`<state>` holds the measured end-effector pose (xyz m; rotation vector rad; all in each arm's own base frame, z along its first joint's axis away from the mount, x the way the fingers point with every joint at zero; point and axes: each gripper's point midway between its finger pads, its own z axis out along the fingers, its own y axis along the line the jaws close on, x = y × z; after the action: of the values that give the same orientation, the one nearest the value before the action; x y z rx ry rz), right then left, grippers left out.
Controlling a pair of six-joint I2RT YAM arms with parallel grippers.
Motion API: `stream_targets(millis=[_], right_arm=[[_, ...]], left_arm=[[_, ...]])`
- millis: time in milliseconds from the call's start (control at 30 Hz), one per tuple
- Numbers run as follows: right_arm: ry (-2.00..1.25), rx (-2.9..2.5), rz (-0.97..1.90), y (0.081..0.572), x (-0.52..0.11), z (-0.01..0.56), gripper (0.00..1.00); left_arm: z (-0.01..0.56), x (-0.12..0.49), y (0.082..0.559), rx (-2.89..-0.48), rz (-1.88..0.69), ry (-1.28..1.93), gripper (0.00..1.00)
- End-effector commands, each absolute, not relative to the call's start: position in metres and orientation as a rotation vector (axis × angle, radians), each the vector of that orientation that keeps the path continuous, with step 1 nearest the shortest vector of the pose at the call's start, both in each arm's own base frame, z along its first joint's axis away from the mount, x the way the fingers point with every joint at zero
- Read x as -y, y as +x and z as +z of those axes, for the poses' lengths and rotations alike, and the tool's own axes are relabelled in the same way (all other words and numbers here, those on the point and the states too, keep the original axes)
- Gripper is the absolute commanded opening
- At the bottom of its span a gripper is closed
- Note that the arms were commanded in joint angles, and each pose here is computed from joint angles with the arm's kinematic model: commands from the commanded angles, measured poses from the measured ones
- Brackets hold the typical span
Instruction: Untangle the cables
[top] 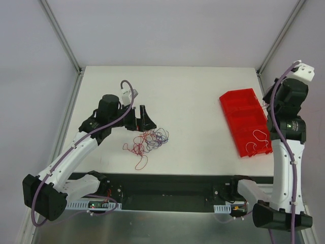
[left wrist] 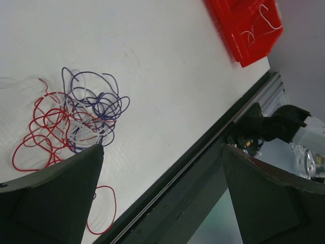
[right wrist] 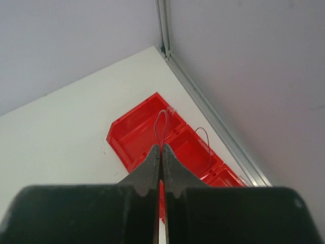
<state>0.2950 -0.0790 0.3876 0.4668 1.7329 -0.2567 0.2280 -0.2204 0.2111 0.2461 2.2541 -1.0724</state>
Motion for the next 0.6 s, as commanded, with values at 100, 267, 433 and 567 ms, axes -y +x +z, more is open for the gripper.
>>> stream_targets(millis=[100,267,433,567], right_arm=[[0.567,-1.868,-0.020,0.344,0.063,0.314,0.00],[0.669,-1.884,0.147,0.347,0.055,0.294,0.00],[0.746,-1.944,0.204,0.355,0.063,0.264,0.00],[0.795,-2.020,0.163,0.364,0.081,0.233,0.00]], left_arm=[[0.276,0.241,0.209,-2.084,-1.268,0.484,0.99],[0.288,0.237,0.218,-2.045,-1.169,0.528,0.99],[0.268,0.234,0.221,-2.077,-1.082,0.523,0.99],[0.263,0.232,0.216,-2.083,-1.078,0.539,0.99]])
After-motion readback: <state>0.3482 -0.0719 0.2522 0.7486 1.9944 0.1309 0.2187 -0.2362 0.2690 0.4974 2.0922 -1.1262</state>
